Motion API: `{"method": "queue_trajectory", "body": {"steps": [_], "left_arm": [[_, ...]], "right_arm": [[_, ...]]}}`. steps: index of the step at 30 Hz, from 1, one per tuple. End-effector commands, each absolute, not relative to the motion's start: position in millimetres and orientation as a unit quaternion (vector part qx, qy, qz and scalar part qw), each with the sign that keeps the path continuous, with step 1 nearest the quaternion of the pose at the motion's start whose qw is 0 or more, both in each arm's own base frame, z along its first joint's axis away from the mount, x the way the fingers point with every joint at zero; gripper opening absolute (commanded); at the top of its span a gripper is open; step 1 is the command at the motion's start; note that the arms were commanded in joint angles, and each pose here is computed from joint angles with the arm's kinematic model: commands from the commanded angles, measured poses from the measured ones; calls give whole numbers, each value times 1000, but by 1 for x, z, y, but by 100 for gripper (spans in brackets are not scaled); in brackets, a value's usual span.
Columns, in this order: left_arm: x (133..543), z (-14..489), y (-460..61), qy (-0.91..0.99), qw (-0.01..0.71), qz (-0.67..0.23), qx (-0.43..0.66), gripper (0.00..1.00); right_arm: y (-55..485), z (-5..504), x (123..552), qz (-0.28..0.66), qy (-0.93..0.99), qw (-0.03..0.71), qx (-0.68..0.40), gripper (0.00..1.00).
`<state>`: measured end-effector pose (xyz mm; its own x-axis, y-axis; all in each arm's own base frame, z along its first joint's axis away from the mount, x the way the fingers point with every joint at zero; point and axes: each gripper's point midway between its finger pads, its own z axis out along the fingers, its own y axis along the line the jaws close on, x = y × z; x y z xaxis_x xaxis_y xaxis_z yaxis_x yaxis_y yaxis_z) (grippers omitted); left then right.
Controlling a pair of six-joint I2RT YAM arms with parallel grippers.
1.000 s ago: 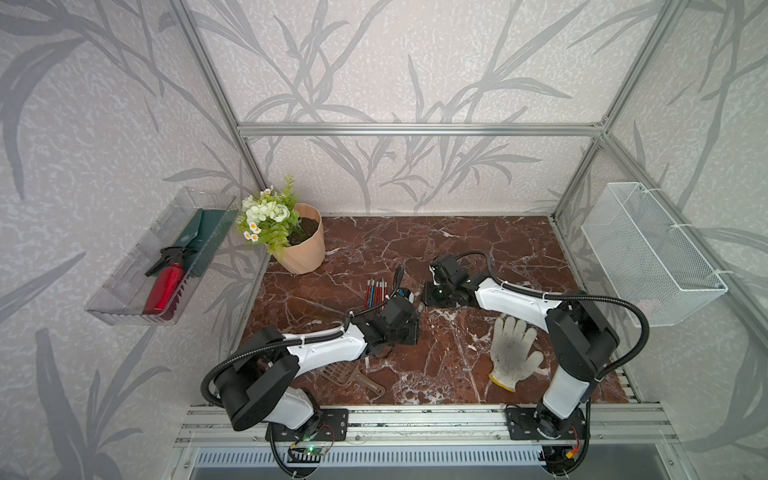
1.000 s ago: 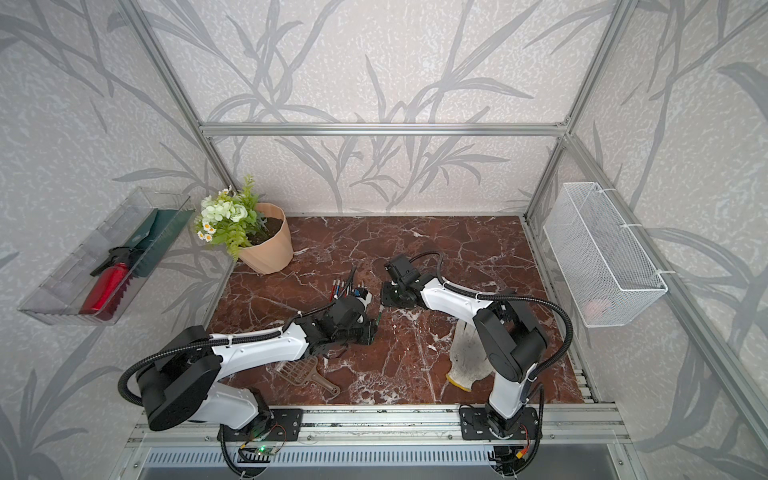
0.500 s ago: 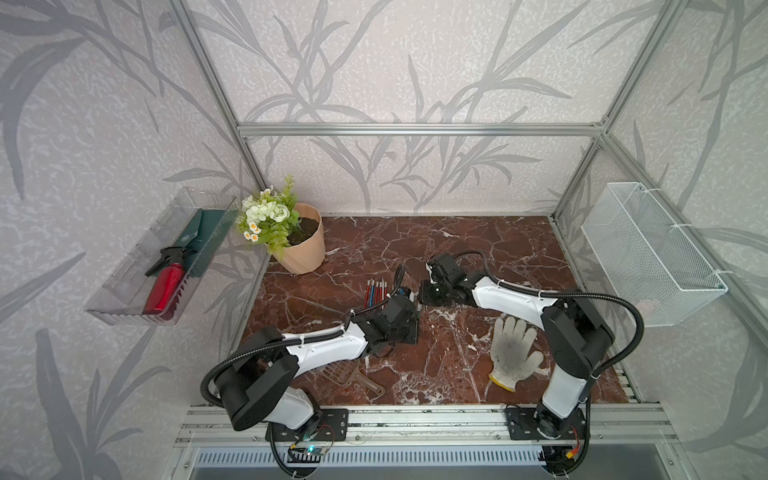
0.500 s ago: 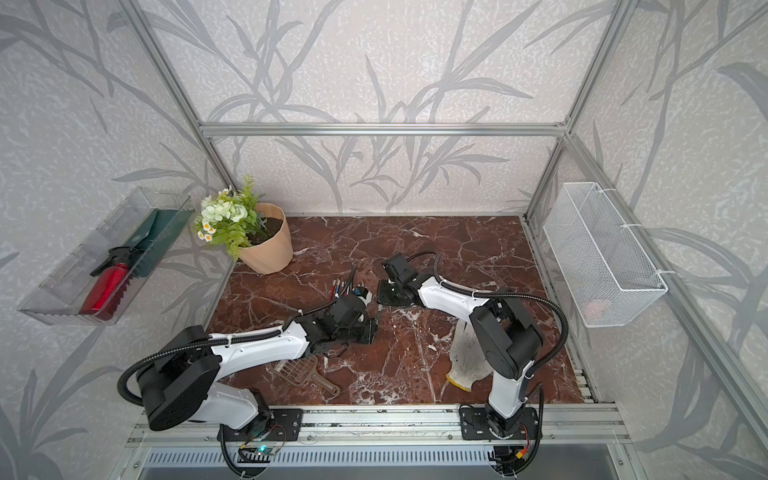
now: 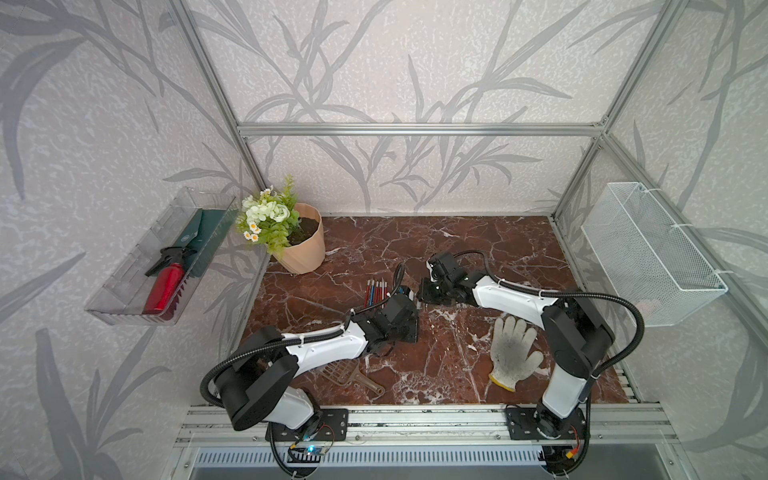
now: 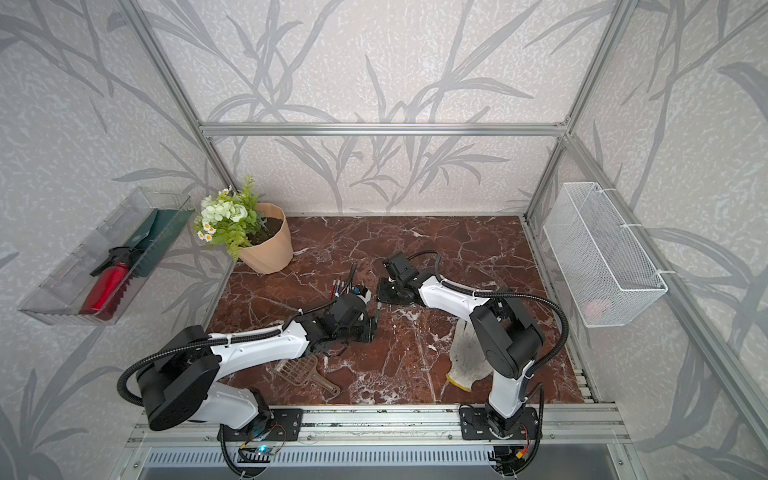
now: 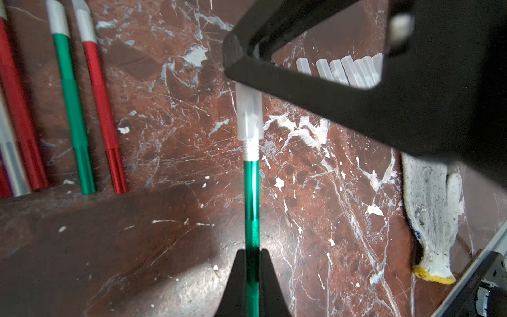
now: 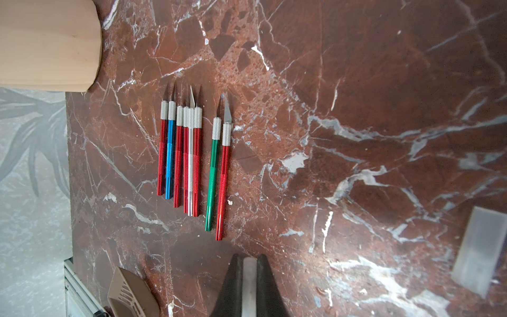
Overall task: Remove protective caps from carving knives
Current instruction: Remove the protective sleeve from the carving knife.
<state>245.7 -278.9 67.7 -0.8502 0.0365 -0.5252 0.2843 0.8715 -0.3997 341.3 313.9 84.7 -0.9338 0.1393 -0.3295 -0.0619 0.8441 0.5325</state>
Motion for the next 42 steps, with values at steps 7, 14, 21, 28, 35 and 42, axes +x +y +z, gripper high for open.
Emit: {"method": "queue_trajectory", "body": {"steps": [7, 14, 21, 28, 35, 42], "left_arm": [[241, 73, -280, 927, 272, -242, 87, 5], [239, 70, -283, 927, 270, -243, 89, 3], [237, 68, -284, 928, 268, -242, 90, 2], [235, 66, -286, 929, 265, -242, 90, 0], [233, 66, -287, 928, 266, -246, 87, 0], [232, 64, -283, 929, 267, -245, 82, 0]], "right_arm": [[300, 93, 363, 298, 931, 202, 62, 2], [295, 96, 371, 317, 922, 203, 87, 1], [291, 101, 377, 323, 918, 210, 97, 1], [286, 107, 383, 332, 911, 217, 112, 1], [282, 111, 387, 339, 905, 221, 127, 0], [279, 115, 391, 348, 900, 225, 136, 0]]}}
